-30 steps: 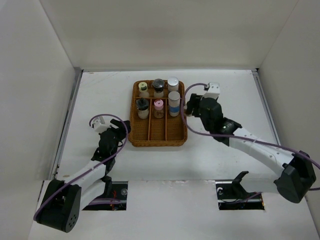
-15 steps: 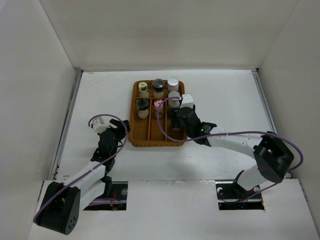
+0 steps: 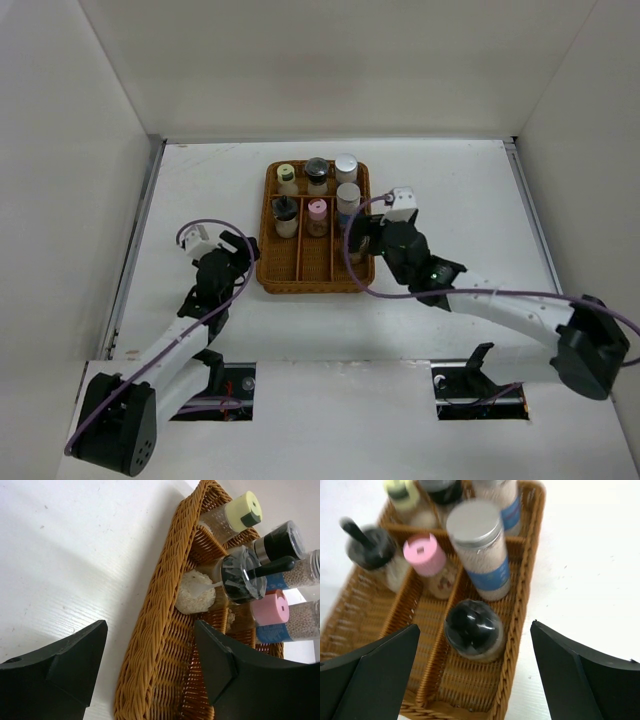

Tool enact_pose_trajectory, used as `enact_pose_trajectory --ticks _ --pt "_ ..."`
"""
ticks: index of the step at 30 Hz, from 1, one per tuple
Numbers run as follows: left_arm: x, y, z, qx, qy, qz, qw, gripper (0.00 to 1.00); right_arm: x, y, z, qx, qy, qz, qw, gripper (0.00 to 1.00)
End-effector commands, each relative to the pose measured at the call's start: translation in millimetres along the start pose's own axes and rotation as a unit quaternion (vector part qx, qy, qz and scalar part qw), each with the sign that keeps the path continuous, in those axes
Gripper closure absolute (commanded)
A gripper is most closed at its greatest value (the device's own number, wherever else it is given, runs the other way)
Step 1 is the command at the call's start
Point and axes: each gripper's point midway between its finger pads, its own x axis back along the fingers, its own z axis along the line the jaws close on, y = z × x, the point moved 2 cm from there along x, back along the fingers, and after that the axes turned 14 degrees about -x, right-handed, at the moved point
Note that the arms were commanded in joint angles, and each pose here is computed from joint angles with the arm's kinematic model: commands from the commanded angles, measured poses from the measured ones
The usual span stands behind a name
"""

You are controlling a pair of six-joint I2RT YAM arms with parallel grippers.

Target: Organize the condiment bottles

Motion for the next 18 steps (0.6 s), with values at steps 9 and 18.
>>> enact_pose_trajectory --ticks 9,18 --pt "-0.1 46.5 -22.3 0.0 -0.002 -0.009 1.0 0.27 6.9 27.2 -94.4 -0.176 -0.075 -0.121 0.974 0.0" --pt "-9.3 43.5 -35.2 -0.002 -0.01 0.005 1.0 0.27 -6.7 13.9 -89.5 -0.172 -0.066 -0.087 0.979 0.0"
